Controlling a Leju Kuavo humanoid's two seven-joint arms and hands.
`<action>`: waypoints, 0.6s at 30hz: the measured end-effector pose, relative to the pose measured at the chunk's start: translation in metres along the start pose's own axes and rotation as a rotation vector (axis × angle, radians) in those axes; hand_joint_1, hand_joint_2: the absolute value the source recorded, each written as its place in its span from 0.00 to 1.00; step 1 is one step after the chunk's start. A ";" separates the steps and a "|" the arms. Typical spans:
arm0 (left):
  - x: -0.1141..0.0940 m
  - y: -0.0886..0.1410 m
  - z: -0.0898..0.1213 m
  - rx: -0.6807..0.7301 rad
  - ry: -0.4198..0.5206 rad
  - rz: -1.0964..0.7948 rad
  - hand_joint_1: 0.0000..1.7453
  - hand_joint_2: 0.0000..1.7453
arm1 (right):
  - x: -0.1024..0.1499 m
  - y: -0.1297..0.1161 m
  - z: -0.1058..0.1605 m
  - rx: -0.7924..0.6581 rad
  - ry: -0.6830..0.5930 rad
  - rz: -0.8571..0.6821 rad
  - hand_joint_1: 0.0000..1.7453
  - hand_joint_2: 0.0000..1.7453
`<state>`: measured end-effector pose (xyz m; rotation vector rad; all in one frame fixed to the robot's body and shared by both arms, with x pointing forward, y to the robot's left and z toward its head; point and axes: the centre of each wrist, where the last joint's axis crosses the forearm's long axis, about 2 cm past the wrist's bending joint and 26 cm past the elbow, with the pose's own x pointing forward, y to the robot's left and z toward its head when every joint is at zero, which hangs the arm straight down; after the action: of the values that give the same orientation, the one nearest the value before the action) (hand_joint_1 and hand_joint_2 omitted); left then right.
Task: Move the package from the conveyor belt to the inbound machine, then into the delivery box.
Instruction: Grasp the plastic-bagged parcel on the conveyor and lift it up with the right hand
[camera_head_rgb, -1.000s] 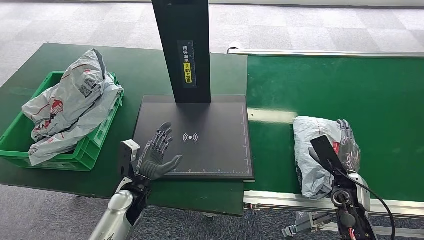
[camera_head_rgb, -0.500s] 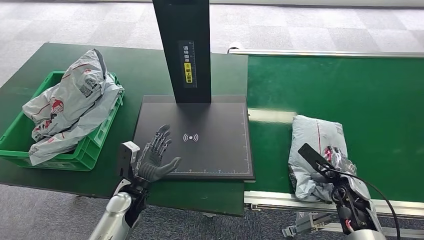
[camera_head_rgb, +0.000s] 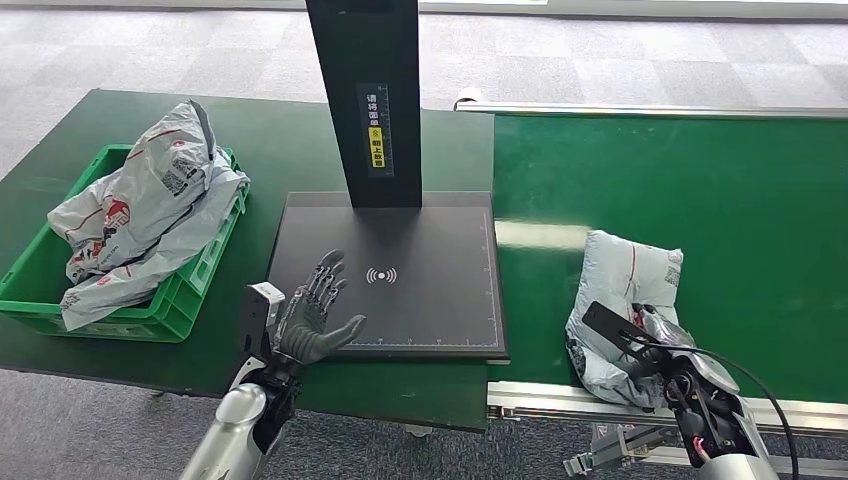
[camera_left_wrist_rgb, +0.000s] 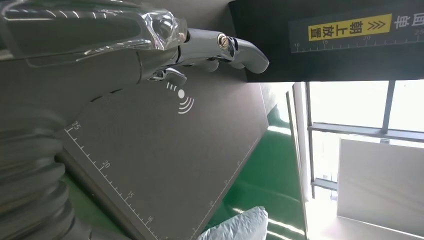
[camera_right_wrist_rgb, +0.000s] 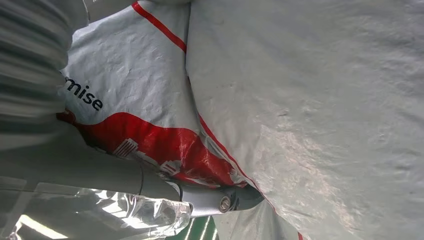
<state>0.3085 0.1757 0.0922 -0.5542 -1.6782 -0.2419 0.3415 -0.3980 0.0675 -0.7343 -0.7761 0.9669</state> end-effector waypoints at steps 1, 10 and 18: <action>0.000 0.000 0.000 0.000 0.000 0.000 0.00 1.00 | 0.000 0.000 0.000 0.001 -0.001 0.002 0.00 1.00; 0.000 0.000 0.000 0.000 0.001 0.000 0.00 1.00 | 0.001 0.001 0.000 0.007 -0.005 0.006 0.00 1.00; -0.001 0.000 0.000 -0.007 0.006 0.002 0.00 1.00 | 0.001 0.006 0.001 0.044 -0.030 0.007 1.00 1.00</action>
<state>0.3083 0.1754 0.0910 -0.5593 -1.6719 -0.2474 0.3388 -0.3951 0.0634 -0.6862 -0.7761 0.9999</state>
